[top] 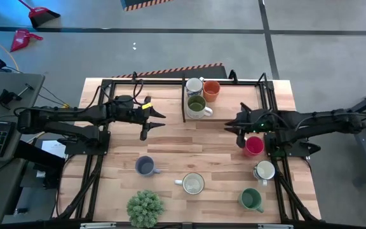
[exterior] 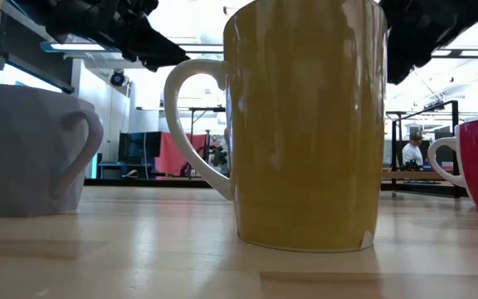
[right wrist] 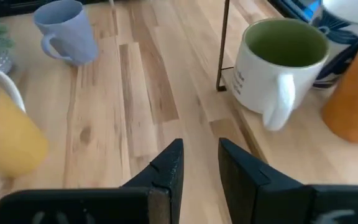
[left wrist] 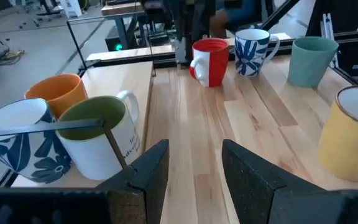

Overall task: Place coffee mugs
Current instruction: Put the blue mug on the shelf

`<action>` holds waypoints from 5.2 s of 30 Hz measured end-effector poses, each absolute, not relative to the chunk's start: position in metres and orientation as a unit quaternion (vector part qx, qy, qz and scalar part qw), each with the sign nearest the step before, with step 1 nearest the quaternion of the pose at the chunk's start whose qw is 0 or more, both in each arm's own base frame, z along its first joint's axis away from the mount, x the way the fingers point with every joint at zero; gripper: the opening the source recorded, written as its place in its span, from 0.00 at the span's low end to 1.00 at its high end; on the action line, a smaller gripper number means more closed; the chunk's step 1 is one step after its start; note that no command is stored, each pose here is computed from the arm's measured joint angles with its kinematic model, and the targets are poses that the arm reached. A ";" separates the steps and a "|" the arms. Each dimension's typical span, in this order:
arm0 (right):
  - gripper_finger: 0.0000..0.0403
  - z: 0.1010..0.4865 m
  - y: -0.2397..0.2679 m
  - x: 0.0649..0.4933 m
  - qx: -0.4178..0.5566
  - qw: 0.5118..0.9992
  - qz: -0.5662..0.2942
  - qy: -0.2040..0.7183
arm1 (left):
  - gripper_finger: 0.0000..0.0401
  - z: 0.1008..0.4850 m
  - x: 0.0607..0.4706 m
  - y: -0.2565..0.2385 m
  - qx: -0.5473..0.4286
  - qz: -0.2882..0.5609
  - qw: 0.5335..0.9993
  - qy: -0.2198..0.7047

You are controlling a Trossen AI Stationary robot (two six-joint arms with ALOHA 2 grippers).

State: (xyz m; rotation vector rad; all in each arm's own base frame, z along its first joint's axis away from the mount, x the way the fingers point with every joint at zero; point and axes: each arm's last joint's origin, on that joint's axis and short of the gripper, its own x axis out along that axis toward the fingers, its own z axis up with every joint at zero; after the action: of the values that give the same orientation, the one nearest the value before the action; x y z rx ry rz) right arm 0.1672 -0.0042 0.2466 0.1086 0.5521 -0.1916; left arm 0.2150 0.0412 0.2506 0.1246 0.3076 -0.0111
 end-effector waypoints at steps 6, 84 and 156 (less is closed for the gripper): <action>0.19 0.239 -0.004 0.180 0.076 0.965 -0.097 0.232 | 0.34 0.250 0.215 0.041 0.015 0.001 0.987 0.158; 0.19 0.236 -0.003 0.189 0.048 0.969 -0.061 0.233 | 0.03 0.174 0.242 -0.054 -0.109 0.089 0.773 0.619; 0.19 0.275 -0.009 0.135 -0.018 0.980 -0.159 0.121 | 0.02 0.209 0.461 0.019 0.082 -0.054 0.834 0.544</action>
State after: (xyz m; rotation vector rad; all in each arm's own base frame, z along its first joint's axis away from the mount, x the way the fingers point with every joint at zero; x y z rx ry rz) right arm 0.1352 -0.0091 0.2747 -0.0367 0.2429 -0.3193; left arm 0.4614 0.0190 0.2093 0.1733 1.1520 -0.1147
